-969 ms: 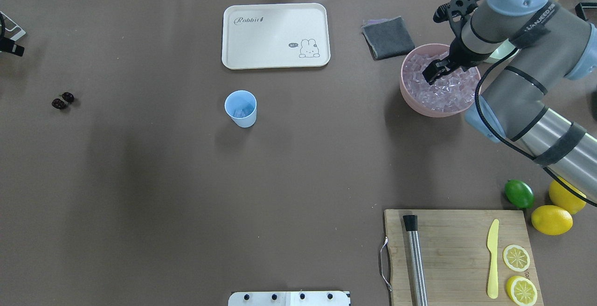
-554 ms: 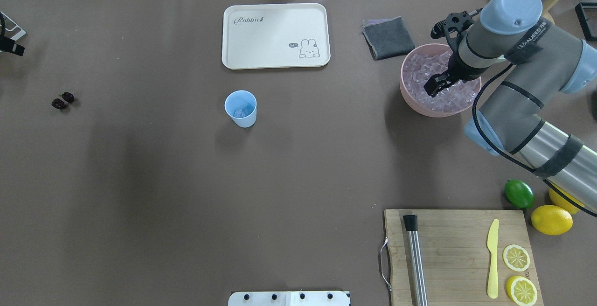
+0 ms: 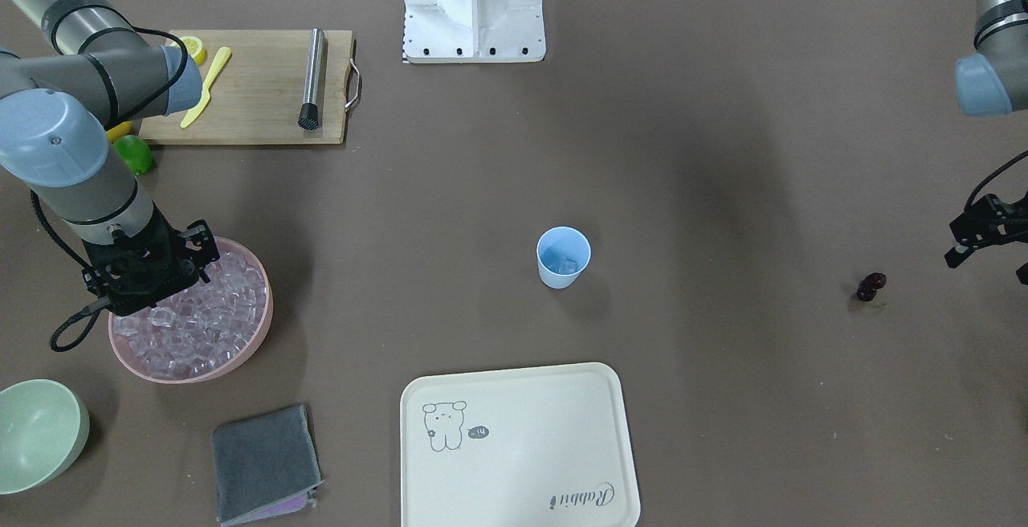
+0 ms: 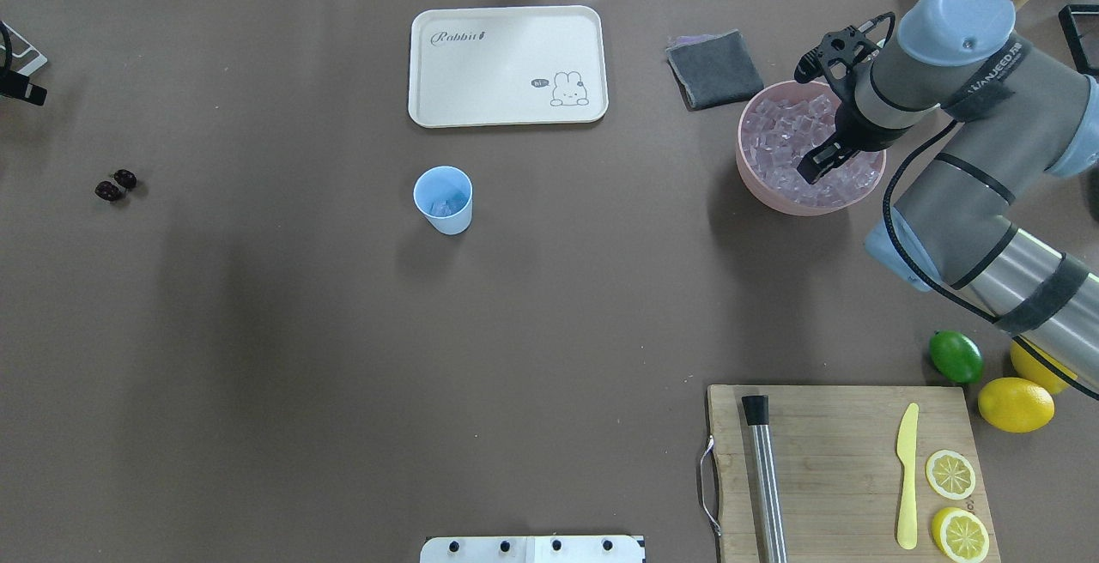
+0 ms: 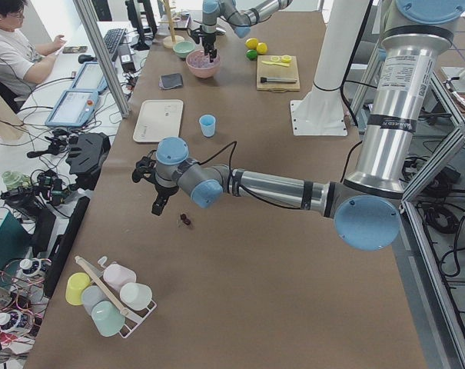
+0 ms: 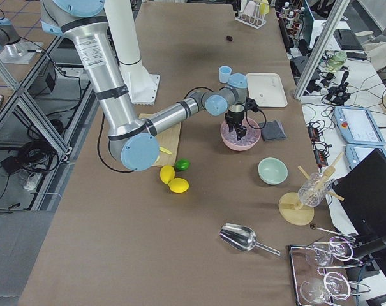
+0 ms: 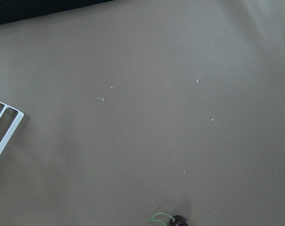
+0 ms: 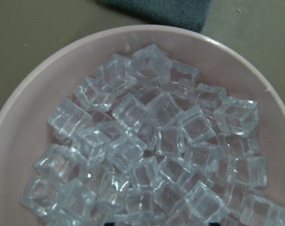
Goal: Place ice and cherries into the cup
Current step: 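Lower the right gripper into the bowl and grasp a third ice cube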
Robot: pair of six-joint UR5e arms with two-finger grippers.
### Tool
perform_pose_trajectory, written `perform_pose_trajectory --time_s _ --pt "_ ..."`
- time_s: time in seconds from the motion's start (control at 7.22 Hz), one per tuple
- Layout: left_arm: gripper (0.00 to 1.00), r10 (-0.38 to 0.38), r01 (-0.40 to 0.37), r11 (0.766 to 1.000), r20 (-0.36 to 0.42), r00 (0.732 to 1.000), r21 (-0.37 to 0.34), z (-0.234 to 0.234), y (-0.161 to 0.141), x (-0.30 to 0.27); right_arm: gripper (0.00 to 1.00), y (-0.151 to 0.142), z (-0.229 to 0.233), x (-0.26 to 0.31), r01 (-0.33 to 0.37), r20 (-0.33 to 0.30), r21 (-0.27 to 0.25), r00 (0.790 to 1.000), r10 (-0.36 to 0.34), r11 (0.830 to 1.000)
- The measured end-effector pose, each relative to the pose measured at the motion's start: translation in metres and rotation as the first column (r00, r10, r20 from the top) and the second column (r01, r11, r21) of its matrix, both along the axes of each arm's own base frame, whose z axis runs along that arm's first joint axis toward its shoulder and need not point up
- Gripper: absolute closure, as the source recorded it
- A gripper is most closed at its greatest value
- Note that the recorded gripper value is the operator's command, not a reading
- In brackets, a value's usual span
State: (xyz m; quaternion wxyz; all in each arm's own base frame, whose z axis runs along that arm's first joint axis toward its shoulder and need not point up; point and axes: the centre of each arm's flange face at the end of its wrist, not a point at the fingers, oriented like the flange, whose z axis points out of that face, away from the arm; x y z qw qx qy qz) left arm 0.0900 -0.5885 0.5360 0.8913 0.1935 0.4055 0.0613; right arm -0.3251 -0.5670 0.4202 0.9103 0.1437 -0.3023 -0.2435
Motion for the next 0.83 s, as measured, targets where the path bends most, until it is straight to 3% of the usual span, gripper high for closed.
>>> perform_pose_trajectory --time_s 0.83 --pt "0.02 0.006 -0.006 1.0 0.001 1.0 -0.003 0.0009 -0.0024 0.0044 0.41 -0.002 0.0058 0.0019 0.059 -0.032 0.055 0.998 -0.057 0.997"
